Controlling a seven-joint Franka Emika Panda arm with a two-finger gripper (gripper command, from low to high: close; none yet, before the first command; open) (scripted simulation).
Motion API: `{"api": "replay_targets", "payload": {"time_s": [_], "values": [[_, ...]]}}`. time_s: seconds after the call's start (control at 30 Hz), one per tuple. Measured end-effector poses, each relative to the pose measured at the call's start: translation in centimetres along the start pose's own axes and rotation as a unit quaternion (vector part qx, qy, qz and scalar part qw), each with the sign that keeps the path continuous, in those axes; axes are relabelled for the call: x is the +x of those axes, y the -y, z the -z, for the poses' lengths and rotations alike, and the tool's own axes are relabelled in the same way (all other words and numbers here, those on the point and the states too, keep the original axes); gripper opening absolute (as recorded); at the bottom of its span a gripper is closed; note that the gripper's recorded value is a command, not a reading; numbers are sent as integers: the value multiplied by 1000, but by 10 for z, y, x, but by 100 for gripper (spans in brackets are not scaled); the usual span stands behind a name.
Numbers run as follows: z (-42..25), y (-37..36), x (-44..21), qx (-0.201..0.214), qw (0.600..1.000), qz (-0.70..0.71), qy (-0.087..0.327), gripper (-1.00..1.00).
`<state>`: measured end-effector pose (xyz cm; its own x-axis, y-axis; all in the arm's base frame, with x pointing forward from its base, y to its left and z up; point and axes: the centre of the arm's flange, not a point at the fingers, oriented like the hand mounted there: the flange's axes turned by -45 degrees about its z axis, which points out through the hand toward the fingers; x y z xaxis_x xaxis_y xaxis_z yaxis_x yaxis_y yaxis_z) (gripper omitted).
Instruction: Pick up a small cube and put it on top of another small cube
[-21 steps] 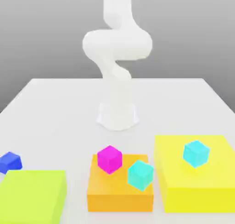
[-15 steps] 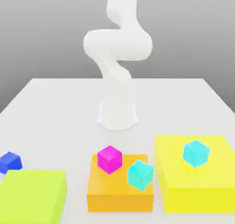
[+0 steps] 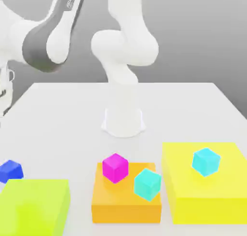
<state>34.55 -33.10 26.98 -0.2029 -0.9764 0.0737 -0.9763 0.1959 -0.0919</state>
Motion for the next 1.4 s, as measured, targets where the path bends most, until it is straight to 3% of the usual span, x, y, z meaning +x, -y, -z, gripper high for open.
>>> {"api": "replay_targets", "payload": {"time_s": [0.13, 0.27, 0.3, 0.53, 0.73, 0.9, 1.03, 1.2, 1.4], "values": [[-69, -44, 17, -43, 992, -118, 27, 0], [-119, -55, 17, -50, 989, -136, 30, 0], [-130, -57, 16, -50, 989, -136, 30, -100], [-133, -57, 16, -50, 989, -137, 30, -100], [-71, -41, 7, -47, 991, -124, 33, -100], [-17, 33, -137, -29, 998, 8, 55, -100], [29, 47, -272, -22, 990, 123, 67, -100], [75, 16, -391, -22, 973, 221, 69, -100], [105, -71, -520, -28, 935, 350, 53, -100]]}}
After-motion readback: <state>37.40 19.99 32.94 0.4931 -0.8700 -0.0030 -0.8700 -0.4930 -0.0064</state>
